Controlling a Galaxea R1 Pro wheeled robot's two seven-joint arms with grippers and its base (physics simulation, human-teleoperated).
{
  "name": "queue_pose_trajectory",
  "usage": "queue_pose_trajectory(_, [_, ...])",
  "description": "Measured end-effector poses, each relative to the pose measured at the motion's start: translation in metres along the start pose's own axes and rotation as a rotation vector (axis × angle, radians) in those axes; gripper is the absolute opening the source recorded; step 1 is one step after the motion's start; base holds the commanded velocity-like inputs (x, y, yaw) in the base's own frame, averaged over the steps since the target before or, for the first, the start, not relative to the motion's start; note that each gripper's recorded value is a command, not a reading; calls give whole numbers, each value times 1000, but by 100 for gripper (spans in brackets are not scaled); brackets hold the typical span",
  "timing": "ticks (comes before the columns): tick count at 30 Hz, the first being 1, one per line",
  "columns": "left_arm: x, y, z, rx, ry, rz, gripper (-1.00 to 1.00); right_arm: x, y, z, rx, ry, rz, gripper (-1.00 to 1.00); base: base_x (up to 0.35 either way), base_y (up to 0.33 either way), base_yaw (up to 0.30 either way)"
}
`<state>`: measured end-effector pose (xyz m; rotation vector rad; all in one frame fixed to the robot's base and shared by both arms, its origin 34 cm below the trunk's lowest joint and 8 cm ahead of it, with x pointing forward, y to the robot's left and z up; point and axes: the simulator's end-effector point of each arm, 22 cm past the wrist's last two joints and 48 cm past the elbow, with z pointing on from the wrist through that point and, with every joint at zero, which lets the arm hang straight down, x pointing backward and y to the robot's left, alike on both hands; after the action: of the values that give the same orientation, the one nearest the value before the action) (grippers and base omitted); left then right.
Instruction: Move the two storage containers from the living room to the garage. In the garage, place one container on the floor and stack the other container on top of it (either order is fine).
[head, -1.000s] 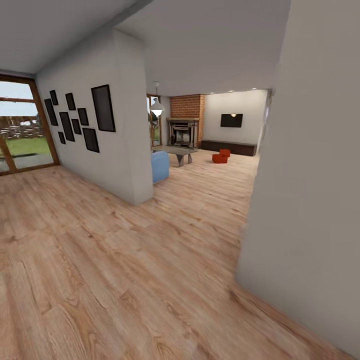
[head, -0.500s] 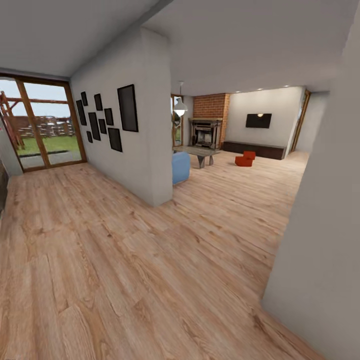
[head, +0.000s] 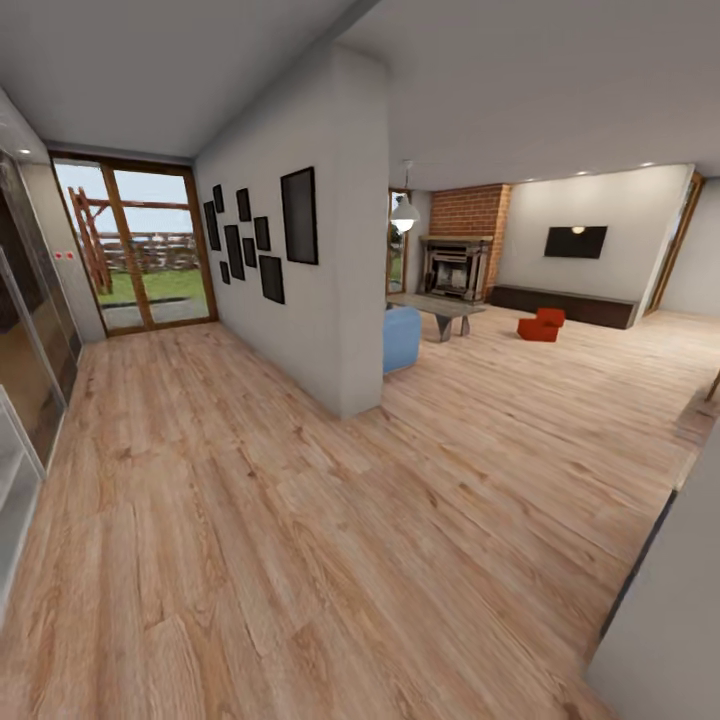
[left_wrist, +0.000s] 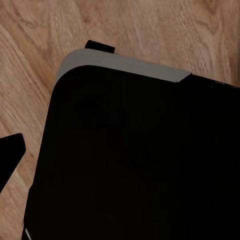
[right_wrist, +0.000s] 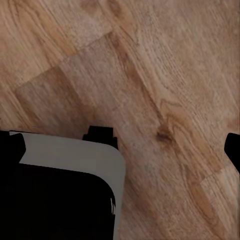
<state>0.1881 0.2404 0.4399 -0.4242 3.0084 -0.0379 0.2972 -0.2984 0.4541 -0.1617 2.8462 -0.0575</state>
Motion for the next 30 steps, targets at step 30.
queue_pose_trajectory(30, [0,0,0,0,0,0,100,1,0,0,-8,3,-2,100,326,0,6])
